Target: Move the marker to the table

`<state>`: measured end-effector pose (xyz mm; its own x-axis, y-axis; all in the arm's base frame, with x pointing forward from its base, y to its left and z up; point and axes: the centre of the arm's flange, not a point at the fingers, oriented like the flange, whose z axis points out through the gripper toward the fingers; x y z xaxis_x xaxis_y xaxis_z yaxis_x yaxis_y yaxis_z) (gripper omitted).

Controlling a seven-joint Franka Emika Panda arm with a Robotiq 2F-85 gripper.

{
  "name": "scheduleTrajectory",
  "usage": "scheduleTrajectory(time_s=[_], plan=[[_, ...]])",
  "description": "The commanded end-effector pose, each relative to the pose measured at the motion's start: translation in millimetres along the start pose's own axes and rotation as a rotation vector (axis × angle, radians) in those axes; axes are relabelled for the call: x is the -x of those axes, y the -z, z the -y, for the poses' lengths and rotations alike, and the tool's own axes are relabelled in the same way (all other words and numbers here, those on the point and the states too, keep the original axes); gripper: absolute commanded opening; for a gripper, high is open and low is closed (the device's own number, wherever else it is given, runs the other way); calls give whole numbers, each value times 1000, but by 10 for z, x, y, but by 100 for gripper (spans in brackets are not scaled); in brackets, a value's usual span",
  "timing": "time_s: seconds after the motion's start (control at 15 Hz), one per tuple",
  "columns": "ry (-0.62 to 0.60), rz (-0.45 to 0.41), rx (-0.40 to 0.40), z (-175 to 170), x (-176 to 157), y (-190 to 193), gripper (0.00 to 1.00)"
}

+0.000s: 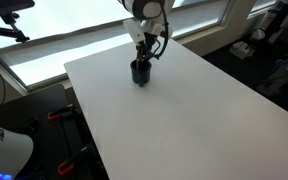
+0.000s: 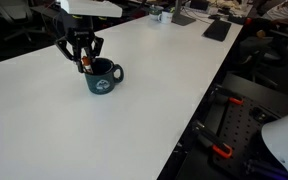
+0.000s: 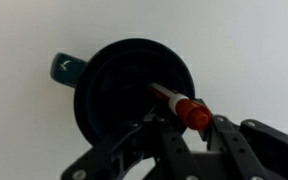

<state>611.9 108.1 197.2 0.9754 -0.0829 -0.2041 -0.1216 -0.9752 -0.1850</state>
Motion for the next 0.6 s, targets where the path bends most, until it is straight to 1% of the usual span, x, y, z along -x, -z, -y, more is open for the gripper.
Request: scheduleTrajectory(time_s=[0.0,0.53], plan=[[-4,0,-29,-9,6,63,8],[-39,-48,-59,-86,57,243,8]])
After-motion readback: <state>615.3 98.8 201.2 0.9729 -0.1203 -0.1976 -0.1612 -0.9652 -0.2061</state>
